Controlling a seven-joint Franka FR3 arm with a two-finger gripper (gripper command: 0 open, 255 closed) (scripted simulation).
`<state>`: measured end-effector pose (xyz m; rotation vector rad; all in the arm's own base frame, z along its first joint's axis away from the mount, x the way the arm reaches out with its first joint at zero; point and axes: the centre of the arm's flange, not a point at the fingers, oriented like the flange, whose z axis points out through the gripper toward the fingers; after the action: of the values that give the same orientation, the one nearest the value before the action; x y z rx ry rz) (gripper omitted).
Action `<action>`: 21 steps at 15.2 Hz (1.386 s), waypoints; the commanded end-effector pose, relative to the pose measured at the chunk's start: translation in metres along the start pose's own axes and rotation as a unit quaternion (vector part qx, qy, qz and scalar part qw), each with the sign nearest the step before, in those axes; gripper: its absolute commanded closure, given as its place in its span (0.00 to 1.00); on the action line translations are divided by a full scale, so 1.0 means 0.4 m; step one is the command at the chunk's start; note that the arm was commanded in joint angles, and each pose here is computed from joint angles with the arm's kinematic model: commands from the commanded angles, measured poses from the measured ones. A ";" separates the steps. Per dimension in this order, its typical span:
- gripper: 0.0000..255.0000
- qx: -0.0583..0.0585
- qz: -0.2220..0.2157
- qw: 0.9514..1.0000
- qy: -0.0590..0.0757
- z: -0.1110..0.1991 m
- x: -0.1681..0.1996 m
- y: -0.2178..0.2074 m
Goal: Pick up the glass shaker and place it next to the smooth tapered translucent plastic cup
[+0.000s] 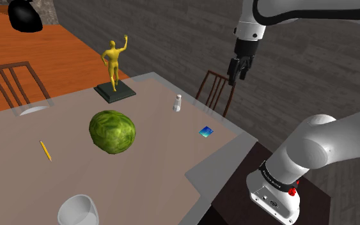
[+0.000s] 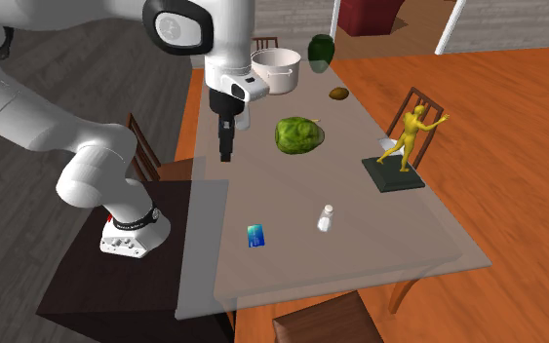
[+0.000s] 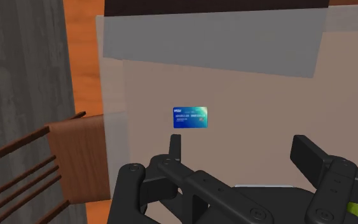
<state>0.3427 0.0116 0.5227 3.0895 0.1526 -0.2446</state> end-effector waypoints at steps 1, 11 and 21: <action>0.00 -0.004 -0.002 1.000 -0.002 0.032 0.065 -0.003; 0.00 -0.021 -0.014 1.000 -0.015 0.191 0.364 -0.005; 0.00 -0.038 -0.025 0.999 -0.028 0.358 0.658 -0.008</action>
<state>0.5703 0.0309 0.3504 3.0077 0.2271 -0.3149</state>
